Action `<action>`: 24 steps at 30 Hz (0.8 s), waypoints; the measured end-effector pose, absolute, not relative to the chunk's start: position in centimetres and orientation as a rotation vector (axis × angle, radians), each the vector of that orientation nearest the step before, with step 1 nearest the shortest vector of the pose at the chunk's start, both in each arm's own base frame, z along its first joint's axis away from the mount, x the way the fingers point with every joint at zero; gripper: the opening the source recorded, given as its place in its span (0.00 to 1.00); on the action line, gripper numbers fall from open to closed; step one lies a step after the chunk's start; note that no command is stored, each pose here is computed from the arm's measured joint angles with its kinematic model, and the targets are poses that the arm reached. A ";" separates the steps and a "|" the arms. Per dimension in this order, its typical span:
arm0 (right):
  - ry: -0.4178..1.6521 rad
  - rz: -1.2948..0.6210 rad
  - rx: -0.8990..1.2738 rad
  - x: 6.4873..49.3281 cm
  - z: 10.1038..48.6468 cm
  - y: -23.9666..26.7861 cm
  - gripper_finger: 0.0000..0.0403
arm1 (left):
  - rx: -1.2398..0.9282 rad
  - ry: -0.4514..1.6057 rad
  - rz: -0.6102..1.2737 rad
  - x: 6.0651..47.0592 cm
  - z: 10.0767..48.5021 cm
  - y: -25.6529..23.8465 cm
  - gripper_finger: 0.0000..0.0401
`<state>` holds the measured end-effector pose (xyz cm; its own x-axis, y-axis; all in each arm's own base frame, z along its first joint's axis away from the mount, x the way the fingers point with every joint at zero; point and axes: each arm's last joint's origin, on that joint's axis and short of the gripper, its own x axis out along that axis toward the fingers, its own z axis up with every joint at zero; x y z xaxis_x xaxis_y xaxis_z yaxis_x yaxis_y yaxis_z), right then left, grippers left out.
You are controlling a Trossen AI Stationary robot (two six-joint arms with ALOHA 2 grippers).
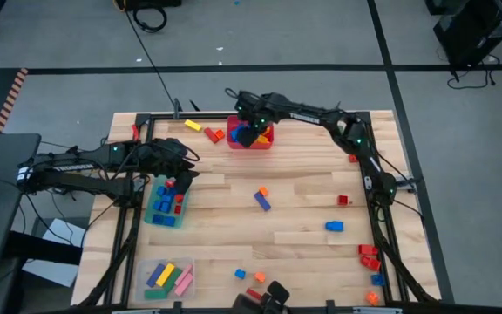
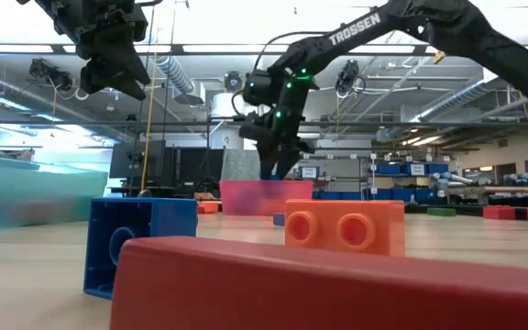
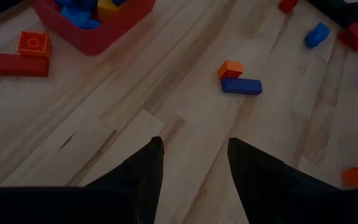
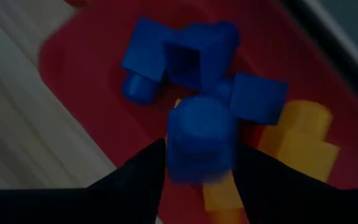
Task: Sort blocks by size
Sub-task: Put the blue 1 studded building block into the red bin, then put the yellow rectangle block into the transparent bin
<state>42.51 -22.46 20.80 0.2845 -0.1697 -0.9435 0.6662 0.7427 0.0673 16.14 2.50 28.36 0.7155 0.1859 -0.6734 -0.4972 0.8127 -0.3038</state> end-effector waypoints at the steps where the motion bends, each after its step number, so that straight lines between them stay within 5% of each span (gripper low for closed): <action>1: 1.160 -0.585 0.514 42.5 20.6 -22.5 0.49 | -0.496 0.674 0.396 16.1 28.4 2.5 0.47; 12: 1.102 -0.585 0.518 40.4 26.0 -21.8 0.50 | -0.484 0.662 0.442 16.1 28.4 2.6 0.48; 24: 1.049 -0.609 0.495 33.6 33.0 -15.3 0.49 | -0.471 0.650 0.472 16.1 28.4 2.7 0.65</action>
<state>33.64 -15.35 32.96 0.3638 -0.2243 -0.9041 0.6737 0.7336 0.0891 16.11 2.73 28.41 0.6997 0.2646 -0.6637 -0.5493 0.7932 -0.2628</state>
